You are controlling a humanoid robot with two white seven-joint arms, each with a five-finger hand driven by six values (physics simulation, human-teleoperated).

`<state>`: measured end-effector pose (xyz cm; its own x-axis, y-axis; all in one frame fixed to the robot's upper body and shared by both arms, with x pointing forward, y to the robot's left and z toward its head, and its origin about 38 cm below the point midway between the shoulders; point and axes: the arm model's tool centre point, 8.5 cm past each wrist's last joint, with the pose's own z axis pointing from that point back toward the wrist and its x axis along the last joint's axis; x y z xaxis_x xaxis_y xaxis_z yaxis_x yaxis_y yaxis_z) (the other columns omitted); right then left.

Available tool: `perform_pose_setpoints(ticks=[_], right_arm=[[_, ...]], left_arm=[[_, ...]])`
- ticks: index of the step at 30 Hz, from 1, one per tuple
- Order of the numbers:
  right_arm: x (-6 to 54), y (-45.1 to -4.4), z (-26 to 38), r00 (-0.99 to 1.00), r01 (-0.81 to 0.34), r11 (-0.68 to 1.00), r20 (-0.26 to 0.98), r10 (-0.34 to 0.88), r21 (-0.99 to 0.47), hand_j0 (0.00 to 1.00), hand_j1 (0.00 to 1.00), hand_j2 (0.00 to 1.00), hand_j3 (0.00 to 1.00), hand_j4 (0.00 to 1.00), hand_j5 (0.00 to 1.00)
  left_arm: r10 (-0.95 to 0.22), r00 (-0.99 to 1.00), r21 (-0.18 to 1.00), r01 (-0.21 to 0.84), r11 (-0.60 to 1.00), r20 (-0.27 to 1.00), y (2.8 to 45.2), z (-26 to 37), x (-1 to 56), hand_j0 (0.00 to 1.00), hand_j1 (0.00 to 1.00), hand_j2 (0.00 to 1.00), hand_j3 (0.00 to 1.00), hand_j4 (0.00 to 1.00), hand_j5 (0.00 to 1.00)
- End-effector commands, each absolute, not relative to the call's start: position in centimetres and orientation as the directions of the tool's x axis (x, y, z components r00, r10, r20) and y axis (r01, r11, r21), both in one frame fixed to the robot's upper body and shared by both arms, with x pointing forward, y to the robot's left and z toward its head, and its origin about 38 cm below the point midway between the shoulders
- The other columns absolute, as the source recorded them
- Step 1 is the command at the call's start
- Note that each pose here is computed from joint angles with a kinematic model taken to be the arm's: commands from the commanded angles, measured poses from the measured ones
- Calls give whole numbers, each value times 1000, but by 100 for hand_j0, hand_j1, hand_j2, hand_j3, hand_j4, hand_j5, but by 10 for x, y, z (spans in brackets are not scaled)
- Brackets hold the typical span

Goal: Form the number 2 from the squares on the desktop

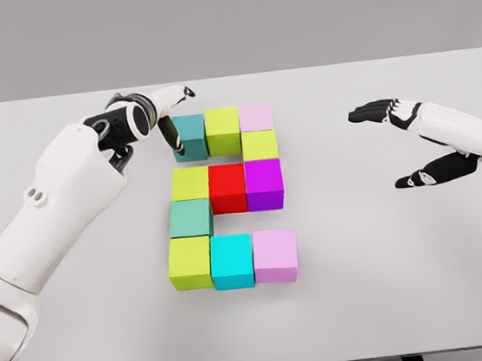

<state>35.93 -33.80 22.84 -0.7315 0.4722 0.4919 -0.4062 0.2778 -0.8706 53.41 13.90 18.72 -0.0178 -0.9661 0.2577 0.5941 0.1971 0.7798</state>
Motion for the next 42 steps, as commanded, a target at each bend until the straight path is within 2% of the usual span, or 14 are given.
perform_pose_setpoints(ticks=[1, 42], right_arm=[[359, -338, 229, -731, -408, 285, 497, 468, -868, 100, 100, 100, 100, 100, 100], [359, -338, 230, -732, -407, 280, 493, 469, -870, 100, 100, 100, 100, 100, 100]], left_arm=[[-967, -22, 783, 591, 192, 254, 138, 188, 534, 100, 100, 100, 100, 100, 100], [-964, -27, 787, 584, 198, 263, 138, 191, 533, 100, 100, 100, 100, 100, 100]])
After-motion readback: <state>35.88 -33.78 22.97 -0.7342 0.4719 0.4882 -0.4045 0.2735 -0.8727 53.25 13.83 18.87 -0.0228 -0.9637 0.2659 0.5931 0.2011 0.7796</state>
